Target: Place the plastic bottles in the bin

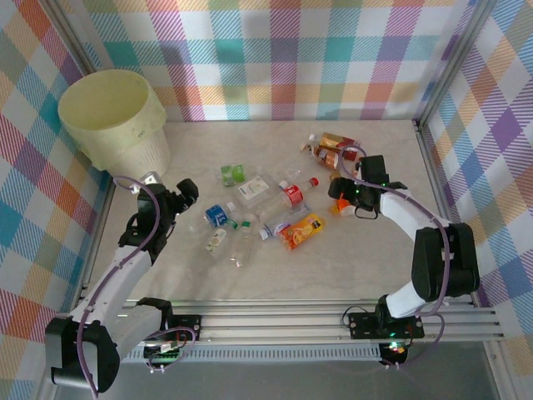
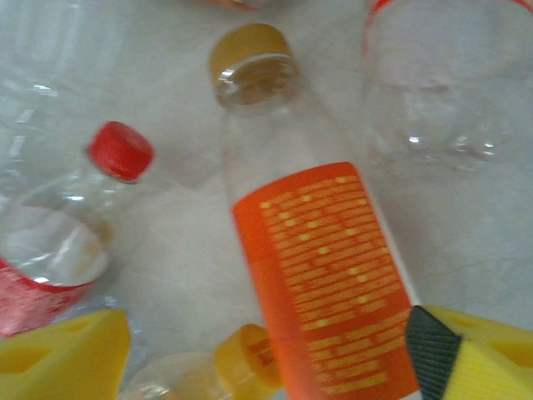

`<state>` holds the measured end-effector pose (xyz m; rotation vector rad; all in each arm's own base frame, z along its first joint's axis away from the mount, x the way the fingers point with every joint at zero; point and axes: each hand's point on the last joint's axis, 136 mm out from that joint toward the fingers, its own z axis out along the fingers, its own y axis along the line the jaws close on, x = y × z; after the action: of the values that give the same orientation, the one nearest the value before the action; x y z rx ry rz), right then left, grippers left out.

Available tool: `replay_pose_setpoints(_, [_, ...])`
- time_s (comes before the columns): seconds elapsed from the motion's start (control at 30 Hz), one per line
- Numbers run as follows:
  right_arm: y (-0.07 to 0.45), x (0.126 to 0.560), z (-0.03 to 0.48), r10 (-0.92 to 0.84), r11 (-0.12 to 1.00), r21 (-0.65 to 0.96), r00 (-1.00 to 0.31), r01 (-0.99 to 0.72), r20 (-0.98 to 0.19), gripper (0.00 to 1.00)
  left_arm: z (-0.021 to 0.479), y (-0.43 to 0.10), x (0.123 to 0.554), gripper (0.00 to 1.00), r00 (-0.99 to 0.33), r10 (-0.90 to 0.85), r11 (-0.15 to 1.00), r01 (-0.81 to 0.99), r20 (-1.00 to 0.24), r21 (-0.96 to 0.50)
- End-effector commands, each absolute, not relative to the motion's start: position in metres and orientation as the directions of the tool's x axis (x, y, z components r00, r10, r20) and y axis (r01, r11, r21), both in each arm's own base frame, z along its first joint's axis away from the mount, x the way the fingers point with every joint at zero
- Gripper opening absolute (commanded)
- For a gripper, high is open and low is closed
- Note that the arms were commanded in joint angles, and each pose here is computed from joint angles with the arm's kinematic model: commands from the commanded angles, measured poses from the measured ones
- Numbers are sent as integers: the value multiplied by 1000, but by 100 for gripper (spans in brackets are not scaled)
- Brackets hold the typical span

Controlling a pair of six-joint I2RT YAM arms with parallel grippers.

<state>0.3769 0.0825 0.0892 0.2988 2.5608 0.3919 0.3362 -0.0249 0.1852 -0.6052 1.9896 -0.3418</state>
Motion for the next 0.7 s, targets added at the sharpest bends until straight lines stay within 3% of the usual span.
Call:
replay_pose_setpoints(0.0, [74,384,85,237,958,259,-850,124,-470,81,185,-29,336,100,-398,-554,833,-258,-732,-490])
replay_pose_setpoints(0.33, [89,388,58,127,969,247,-911,29,-392,71,182,-35,338,100,-419,-551,834,-236,-721,-499])
replay_pose_setpoints(0.57, [100,393,45,98,968,251,-939,13,-329,77,176,-41,343,100,-453,-542,838,-224,-708,-498])
replay_pose_setpoints(0.67, [101,391,37,107,970,241,-951,36,-291,76,174,-44,345,100,-461,-543,836,-216,-702,-504])
